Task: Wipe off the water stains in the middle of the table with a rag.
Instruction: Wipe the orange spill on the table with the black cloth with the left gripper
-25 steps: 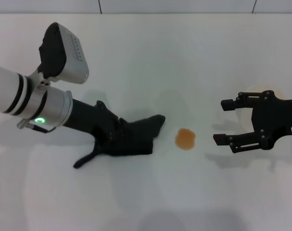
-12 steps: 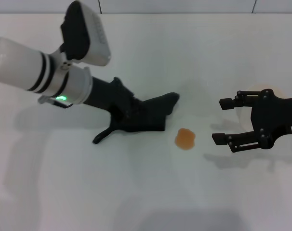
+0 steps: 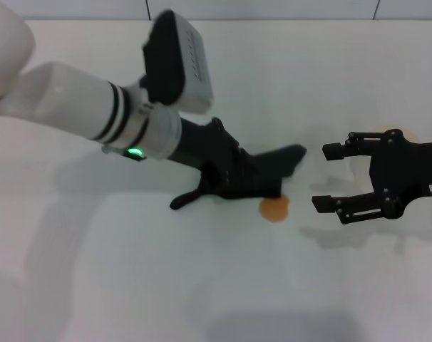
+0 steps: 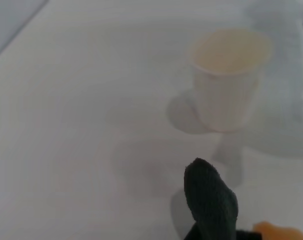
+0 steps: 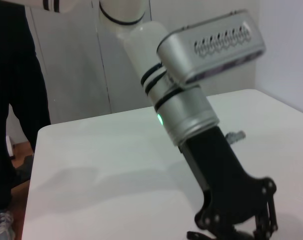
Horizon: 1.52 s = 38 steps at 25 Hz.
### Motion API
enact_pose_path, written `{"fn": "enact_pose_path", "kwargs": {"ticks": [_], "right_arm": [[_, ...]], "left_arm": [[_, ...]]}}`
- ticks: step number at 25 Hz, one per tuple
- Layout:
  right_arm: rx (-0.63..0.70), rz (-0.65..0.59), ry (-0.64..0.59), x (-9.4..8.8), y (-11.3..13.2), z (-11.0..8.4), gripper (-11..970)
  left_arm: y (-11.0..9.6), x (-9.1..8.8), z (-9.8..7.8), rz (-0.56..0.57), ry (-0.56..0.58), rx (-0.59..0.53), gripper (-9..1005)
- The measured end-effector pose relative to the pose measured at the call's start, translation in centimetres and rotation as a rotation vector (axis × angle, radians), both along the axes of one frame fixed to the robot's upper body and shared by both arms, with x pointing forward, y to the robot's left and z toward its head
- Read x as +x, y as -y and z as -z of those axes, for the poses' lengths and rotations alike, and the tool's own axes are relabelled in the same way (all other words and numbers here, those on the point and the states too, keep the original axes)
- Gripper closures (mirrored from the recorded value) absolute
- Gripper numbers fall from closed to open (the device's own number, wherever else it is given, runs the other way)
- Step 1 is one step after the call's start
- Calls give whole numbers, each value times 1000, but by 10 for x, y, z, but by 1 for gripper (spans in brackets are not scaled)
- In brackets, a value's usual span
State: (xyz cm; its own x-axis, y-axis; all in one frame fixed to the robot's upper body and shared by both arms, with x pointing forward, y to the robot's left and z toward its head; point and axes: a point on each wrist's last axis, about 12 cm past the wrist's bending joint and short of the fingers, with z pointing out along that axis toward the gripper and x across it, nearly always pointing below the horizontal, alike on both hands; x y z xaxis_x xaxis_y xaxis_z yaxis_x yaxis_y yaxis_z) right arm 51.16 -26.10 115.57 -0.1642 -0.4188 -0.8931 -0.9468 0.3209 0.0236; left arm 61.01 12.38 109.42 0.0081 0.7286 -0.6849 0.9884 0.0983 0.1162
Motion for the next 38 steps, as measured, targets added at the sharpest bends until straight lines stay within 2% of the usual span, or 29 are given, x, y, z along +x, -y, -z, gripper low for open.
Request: {"fn": "enact_pose_path", "kwargs": {"ticks": [6, 14, 26, 33, 38], "right_arm": [[1, -3, -4, 0, -1, -2, 118], [-2, -10, 4, 0, -3, -4, 118], [-2, -16, 3, -1, -4, -6, 118], [-3, -22, 2, -1, -6, -7, 118], [-5, -20, -6, -1, -7, -6, 118]], "left_arm": [[8, -10, 12, 26, -4, 20, 912], [20, -20, 13, 87, -15, -39, 911], [36, -43, 18, 202, -64, -46, 912], [30, -38, 19, 174, -46, -42, 912], [19, -30, 21, 118, -18, -18, 912]]}}
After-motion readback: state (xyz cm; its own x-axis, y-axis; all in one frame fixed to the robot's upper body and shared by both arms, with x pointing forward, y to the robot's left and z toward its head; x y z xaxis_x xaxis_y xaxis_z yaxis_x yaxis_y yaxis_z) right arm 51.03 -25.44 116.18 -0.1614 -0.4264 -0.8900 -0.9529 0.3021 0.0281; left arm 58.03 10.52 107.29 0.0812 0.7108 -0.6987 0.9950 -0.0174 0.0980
